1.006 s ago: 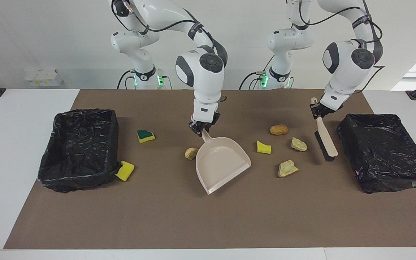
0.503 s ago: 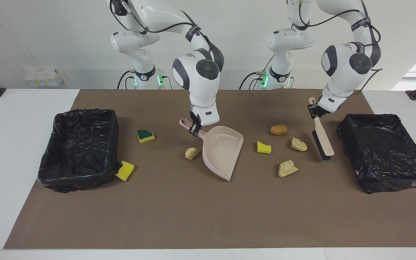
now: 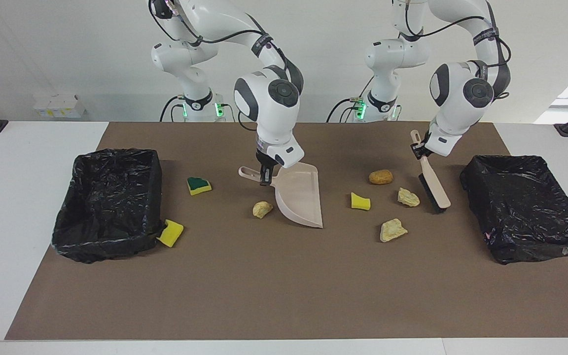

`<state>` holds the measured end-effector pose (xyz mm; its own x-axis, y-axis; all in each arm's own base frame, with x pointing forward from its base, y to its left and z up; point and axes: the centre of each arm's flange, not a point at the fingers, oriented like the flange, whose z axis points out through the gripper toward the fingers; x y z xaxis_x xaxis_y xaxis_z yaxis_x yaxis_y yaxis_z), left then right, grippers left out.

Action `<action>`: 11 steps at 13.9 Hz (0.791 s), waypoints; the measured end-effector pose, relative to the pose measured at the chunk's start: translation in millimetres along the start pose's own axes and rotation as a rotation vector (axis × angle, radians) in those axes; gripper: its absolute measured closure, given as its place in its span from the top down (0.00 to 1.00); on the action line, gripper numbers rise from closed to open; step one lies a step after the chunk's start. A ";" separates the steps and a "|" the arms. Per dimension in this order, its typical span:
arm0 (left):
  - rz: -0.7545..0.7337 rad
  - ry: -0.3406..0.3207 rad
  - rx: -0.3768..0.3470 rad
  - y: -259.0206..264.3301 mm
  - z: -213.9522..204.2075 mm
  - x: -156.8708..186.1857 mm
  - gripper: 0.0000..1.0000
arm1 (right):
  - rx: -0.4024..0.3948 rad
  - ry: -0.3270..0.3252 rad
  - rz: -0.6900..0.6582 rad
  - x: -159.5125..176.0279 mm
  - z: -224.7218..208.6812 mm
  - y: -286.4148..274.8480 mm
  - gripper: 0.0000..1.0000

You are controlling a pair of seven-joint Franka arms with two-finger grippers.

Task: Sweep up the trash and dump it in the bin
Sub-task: 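Sweep the rocks and sponge into the dustpan with the left gripper's brush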

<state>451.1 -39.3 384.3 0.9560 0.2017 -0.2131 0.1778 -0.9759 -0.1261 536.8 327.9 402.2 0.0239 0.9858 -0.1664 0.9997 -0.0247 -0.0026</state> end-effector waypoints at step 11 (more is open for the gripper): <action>0.116 0.016 -0.193 167.9 7.0 -40.4 0.26 | -0.048 0.037 -0.013 11.5 20.8 6.5 0.31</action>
<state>440.6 -210.8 364.9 0.9760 0.0869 -0.1995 0.1058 -0.9906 0.0865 543.5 335.7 379.8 0.0103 0.9914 -0.1301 0.9990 -0.0047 0.0434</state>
